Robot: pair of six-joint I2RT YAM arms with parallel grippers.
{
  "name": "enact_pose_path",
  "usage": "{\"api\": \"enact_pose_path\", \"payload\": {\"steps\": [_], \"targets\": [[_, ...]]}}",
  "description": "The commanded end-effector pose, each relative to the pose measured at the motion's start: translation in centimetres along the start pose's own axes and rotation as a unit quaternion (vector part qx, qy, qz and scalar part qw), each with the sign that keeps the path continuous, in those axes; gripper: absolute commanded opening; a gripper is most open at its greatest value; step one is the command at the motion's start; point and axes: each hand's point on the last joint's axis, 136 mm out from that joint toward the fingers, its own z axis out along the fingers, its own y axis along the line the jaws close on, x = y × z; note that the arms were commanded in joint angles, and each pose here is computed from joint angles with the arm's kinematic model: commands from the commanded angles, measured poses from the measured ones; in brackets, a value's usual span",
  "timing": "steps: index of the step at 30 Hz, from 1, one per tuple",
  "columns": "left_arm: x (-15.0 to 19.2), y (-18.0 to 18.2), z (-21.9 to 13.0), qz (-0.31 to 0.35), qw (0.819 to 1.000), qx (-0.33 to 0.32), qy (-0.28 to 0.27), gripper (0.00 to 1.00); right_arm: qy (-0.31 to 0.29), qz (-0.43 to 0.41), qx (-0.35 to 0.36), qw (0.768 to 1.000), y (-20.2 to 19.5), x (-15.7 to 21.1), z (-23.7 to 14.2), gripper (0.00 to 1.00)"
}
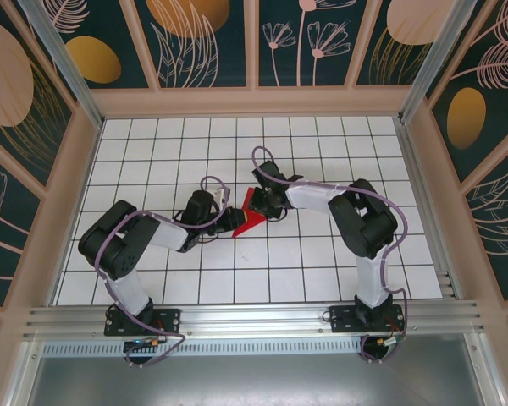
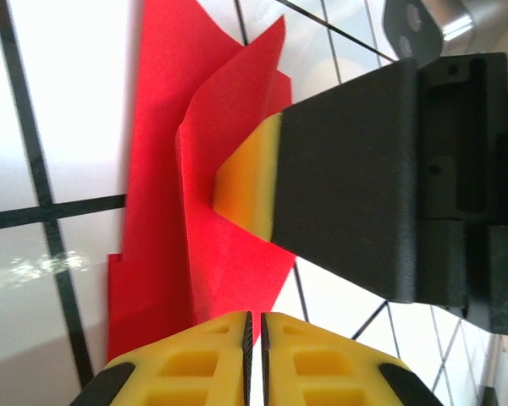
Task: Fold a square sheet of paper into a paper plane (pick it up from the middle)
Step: Fourth fold the wing at the center of the table.
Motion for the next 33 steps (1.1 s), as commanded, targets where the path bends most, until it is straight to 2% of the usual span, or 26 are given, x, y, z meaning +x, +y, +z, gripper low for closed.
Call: {"api": "enact_pose_path", "payload": {"steps": [1,19,33], "targets": [[-0.2,1.0,0.2,0.014,0.999,-0.037,-0.003,0.13,0.052,0.035,0.155,0.986,-9.4,3.3,2.8,0.34],[-0.2,2.5,0.8,0.010,0.998,-0.068,0.001,0.09,0.058,0.032,0.165,0.984,-10.1,3.6,3.2,0.40],[0.2,3.4,0.9,0.010,0.996,-0.090,0.012,0.03,0.067,0.038,0.189,0.979,-11.3,4.1,3.7,0.37]]}}
